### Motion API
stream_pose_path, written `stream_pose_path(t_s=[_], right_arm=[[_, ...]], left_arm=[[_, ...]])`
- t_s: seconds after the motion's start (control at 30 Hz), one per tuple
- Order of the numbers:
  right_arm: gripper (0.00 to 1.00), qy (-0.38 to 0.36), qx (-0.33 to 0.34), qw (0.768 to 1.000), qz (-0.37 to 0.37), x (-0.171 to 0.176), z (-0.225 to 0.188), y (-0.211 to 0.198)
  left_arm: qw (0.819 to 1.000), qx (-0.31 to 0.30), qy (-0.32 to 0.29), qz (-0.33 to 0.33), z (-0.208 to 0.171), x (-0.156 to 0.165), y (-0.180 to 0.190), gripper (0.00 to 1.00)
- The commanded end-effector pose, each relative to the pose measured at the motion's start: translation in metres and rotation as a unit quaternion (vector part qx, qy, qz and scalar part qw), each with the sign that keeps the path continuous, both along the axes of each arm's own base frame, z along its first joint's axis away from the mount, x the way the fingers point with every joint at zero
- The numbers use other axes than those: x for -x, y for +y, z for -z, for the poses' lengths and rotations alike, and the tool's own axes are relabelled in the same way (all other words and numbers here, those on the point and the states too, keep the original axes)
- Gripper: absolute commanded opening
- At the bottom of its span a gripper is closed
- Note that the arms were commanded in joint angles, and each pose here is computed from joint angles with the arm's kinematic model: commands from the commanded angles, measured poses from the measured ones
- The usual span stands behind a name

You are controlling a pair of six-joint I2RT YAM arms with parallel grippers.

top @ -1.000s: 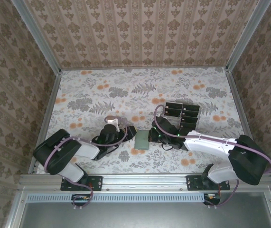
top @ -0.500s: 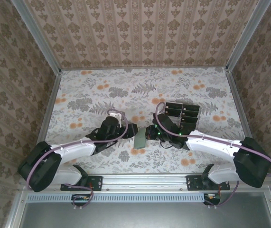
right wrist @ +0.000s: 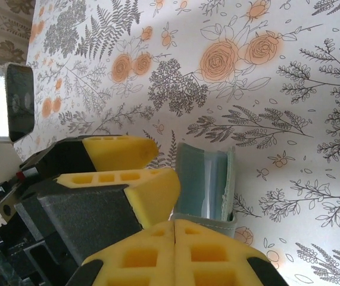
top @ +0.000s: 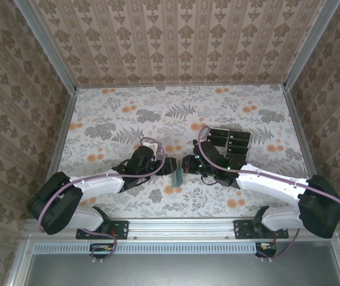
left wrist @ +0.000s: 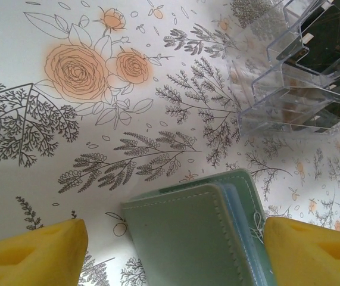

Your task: Put the credit cards into the card holder

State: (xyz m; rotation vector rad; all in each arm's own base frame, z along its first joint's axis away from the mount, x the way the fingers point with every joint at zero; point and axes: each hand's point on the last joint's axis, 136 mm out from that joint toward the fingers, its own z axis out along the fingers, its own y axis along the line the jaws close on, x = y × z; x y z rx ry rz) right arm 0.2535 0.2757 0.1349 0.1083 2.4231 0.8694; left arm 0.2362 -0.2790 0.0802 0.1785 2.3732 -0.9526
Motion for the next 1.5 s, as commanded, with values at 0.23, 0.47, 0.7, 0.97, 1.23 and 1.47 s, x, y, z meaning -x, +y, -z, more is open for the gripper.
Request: stream_pose_path(t_s=[0.23,0.47,0.7,0.97,1.23,1.47], right_arm=[[0.00,-0.003,-0.003,1.000,0.020,-0.001,-0.001,-0.010],[0.00,0.022,0.020,0.998,0.048,0.003,0.035,-0.033],[0.11,0.048,0.050,0.994,0.079,0.009,0.072,-0.057],[0.18,0.056,0.094,0.988,0.105,0.017,0.092,-0.082],[0.18,0.074,0.125,0.983,0.110,0.019,0.111,-0.090],[0.19,0.080,0.131,0.983,0.098,0.020,0.111,-0.088]], left_arm=[[1.000,-0.013,0.010,-0.014,0.015,0.004,0.006,0.60],[0.998,-0.046,0.013,-0.048,0.027,0.008,0.030,0.56],[0.989,-0.121,0.022,-0.079,0.041,0.012,0.061,0.62],[0.977,-0.184,0.044,-0.096,0.055,0.021,0.087,0.65],[0.972,-0.205,0.061,-0.101,0.068,0.026,0.094,0.67],[0.964,-0.234,0.070,-0.102,0.080,0.025,0.097,0.70]])
